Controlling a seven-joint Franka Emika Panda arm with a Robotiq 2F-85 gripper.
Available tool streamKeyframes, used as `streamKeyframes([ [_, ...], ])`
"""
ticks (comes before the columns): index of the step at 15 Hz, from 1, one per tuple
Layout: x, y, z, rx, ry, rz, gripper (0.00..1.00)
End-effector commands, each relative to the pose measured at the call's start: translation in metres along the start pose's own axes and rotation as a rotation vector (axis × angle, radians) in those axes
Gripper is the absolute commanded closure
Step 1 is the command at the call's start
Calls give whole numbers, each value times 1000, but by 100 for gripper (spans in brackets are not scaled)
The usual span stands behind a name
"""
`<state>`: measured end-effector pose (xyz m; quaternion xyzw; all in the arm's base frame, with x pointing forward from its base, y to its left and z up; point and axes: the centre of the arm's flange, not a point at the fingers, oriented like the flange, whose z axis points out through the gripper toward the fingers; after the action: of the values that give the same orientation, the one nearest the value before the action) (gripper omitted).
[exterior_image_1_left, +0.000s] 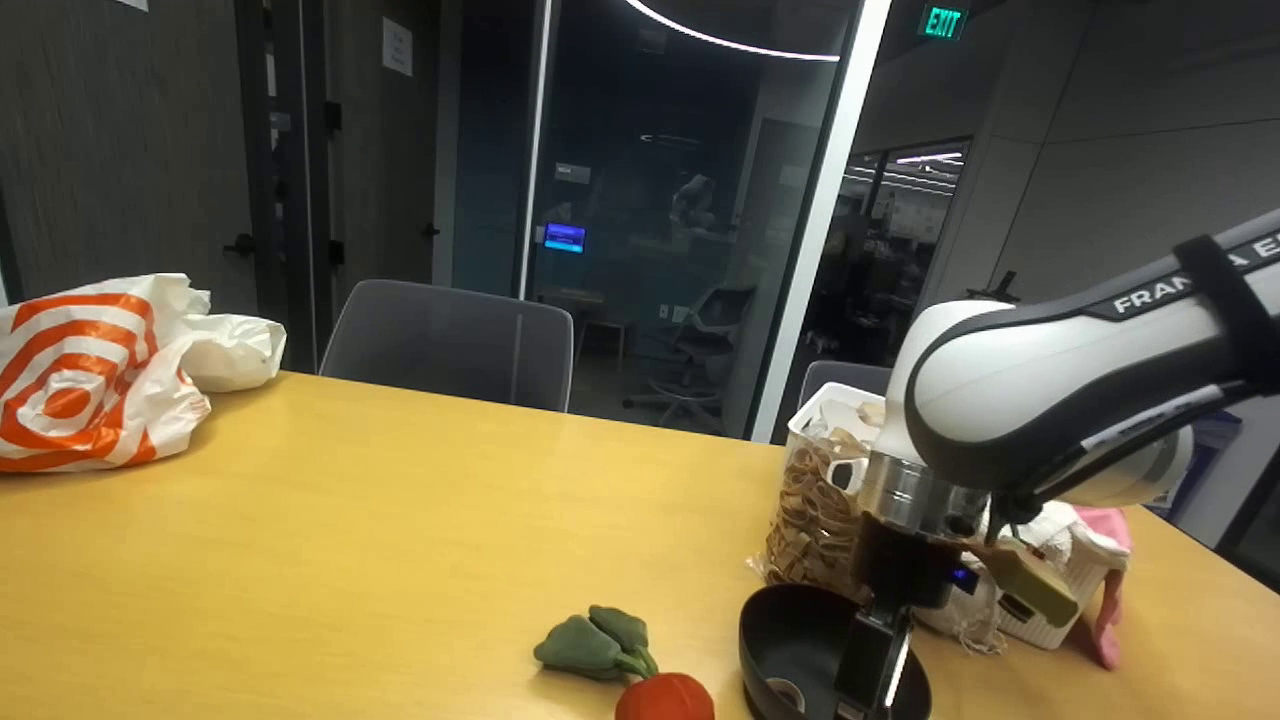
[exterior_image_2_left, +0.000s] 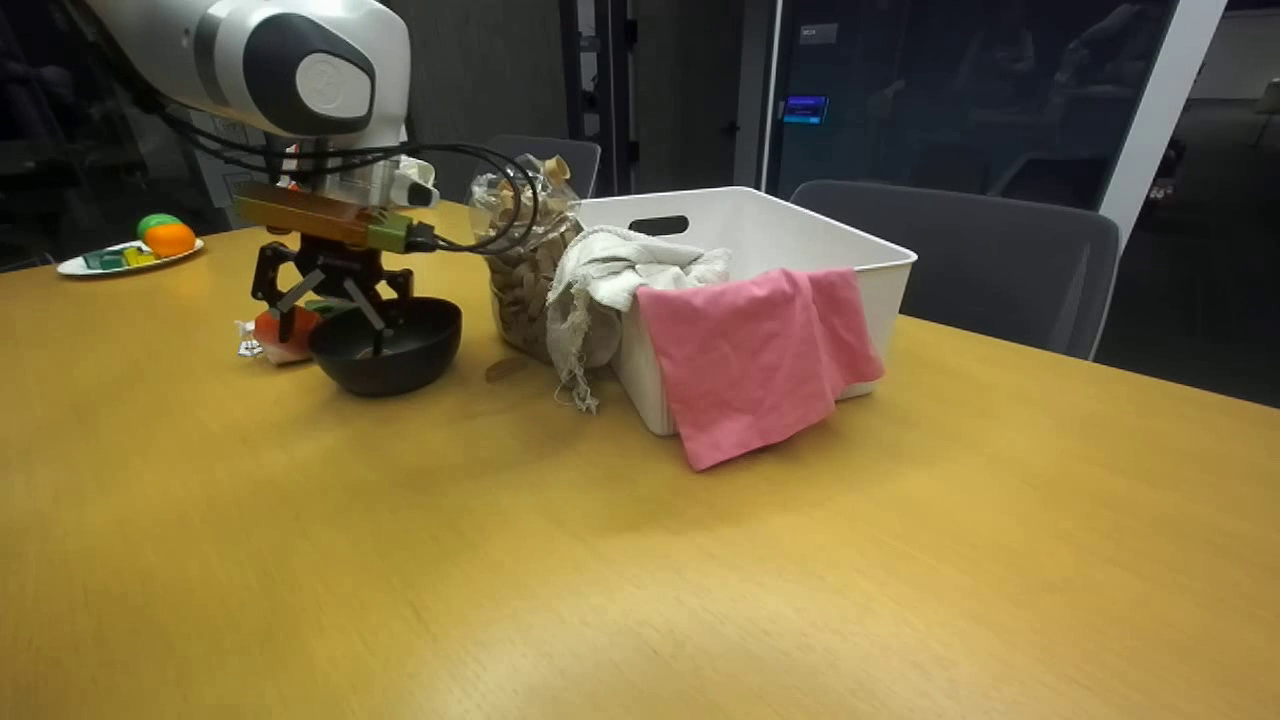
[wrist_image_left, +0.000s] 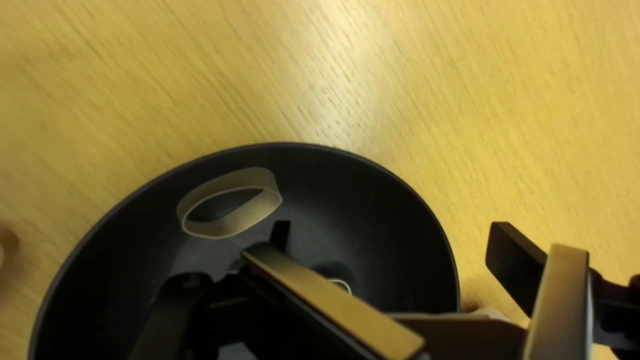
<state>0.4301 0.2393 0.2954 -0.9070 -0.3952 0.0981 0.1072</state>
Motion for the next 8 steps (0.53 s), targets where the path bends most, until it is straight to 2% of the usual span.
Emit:
streamKeyframes([
  [1, -7, -11, -10, -49, 54, 1, 0],
  [3, -8, -10, -20, -18, 50, 18, 0],
  [8, -12, -3, -29, 133, 76, 141, 0],
])
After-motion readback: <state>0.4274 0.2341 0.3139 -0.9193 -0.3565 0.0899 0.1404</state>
